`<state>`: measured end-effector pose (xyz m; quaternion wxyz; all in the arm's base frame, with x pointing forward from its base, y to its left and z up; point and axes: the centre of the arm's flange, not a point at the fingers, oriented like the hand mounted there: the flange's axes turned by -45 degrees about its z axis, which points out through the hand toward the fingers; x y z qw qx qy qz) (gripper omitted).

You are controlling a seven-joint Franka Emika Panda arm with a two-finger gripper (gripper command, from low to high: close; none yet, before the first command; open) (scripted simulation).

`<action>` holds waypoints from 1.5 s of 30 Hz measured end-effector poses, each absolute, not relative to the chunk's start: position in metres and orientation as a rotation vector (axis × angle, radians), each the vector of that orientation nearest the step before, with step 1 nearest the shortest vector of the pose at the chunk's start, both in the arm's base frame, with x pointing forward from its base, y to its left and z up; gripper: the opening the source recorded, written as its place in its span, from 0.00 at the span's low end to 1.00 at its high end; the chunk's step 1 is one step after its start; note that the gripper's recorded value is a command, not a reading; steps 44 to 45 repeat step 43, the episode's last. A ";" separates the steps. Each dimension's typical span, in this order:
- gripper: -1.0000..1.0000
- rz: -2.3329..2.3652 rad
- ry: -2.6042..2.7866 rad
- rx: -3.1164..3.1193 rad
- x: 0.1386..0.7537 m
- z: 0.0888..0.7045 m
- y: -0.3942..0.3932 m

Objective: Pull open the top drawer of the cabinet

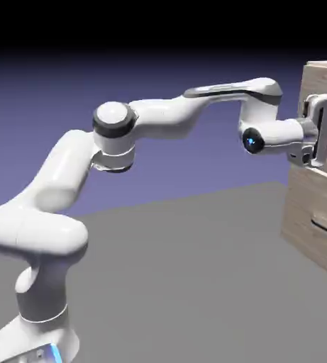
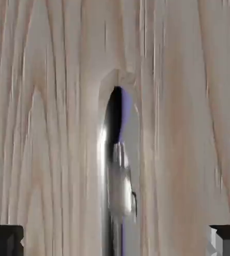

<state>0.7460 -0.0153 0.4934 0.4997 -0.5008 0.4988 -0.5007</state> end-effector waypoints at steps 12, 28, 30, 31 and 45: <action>0.00 -1.208 1.208 -1.209 0.719 0.491 -0.016; 0.00 -1.209 1.208 -1.209 0.588 0.491 -0.016; 0.00 -1.209 1.208 -1.208 0.568 0.491 -0.016; 0.00 -1.209 1.208 -1.208 0.558 0.491 -0.016; 1.00 -1.210 1.209 -1.211 0.450 0.492 -0.016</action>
